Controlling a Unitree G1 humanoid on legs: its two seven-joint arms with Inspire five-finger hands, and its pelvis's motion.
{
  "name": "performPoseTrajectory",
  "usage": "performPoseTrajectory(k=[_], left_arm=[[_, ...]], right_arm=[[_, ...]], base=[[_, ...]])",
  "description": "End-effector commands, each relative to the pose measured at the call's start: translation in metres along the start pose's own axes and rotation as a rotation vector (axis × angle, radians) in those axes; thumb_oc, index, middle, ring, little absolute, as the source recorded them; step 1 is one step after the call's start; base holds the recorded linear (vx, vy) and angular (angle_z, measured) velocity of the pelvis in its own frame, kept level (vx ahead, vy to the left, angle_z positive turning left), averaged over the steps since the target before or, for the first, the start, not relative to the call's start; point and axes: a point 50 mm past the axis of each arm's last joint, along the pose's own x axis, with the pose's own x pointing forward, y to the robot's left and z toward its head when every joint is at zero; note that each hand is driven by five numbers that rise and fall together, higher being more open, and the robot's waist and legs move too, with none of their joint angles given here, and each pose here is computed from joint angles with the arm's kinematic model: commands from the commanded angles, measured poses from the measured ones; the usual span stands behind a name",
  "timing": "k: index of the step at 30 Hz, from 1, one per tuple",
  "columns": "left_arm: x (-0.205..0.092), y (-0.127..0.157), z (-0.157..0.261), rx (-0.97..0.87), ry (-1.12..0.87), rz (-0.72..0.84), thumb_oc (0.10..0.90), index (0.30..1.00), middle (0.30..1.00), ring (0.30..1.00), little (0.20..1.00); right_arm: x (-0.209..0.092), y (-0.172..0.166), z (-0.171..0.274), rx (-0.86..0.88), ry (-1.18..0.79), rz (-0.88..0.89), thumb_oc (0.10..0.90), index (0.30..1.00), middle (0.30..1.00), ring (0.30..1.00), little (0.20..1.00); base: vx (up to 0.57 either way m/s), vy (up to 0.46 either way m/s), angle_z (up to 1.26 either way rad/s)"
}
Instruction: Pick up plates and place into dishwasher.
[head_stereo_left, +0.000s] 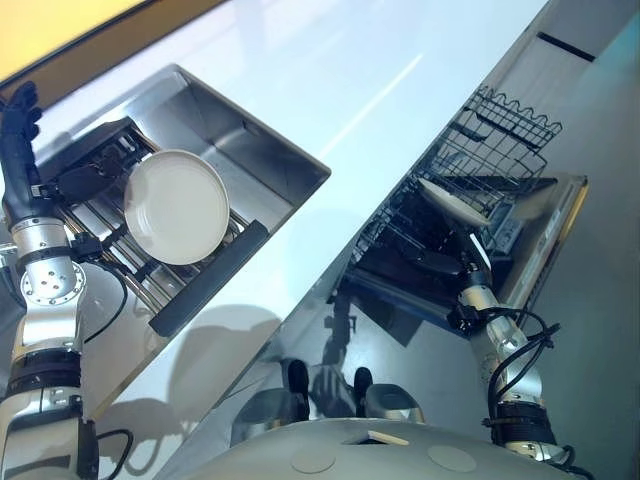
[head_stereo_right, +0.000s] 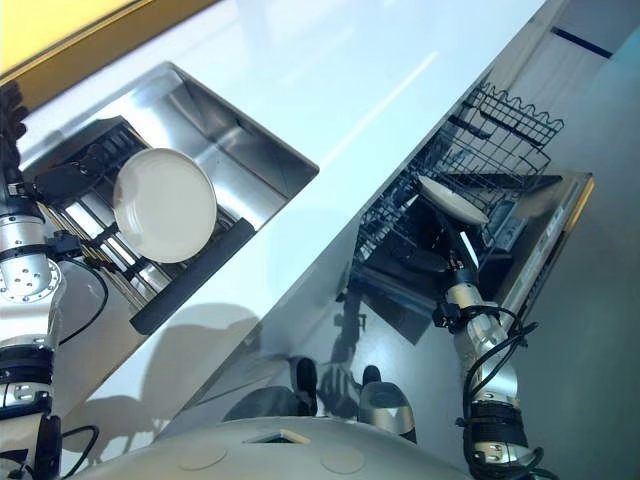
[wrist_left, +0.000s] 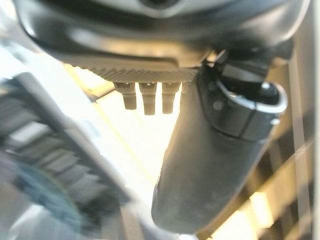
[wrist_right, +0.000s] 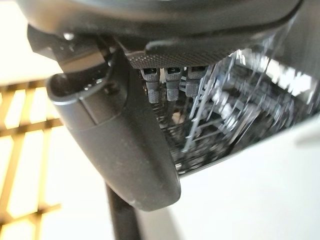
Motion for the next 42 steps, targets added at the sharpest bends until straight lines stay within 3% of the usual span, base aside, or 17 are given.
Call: performPoseTrajectory(k=[1,4,8,15,21,29,42], left_arm=[[0.01,0.03,0.026,-0.09,-0.176,0.1,0.8,0.9,0.9,0.9,0.9],[0.01,0.027,0.03,-0.098,-0.19,0.088,0.8,0.9,0.9,0.9,0.9],[0.015,0.033,0.041,-0.083,-0.223,0.088,0.8,0.9,0.9,0.9,0.9],[0.038,0.046,0.067,0.02,-0.284,0.037,0.8,0.9,0.9,0.9,0.9],[0.058,0.048,0.069,0.19,-0.254,-0.013,0.8,0.9,0.9,0.9,0.9],[0.08,0.039,0.066,0.511,-0.17,-0.299,0.8,0.9,0.9,0.9,0.9],[0.113,0.056,0.093,0.779,-0.117,-0.4,0.8,0.9,0.9,0.9,0.9]], right_arm=[[0.003,0.009,0.039,0.226,-0.268,0.053,0.8,0.9,0.9,0.9,0.9],[0.004,0.014,0.046,0.278,-0.342,0.044,0.8,0.9,0.9,0.9,0.9],[0.001,0.015,0.028,0.196,-0.205,0.117,0.8,0.9,0.9,0.9,0.9],[-0.01,0.0,0.012,-0.047,-0.093,0.194,0.8,0.9,0.9,0.9,0.9],[-0.01,-0.001,0.037,-0.302,-0.167,0.225,0.8,0.9,0.9,0.9,0.9],[-0.002,-0.005,0.056,-0.394,-0.175,0.245,0.8,0.9,0.9,0.9,0.9],[-0.004,-0.015,0.059,-0.426,-0.145,0.22,0.8,0.9,0.9,0.9,0.9]], base=[[-0.06,-0.092,0.14],[-0.07,-0.085,0.13],[-0.07,-0.087,0.05],[-0.07,-0.089,0.01],[-0.02,-0.013,0.0],[-0.01,0.029,-0.06],[0.05,0.083,-0.11]])
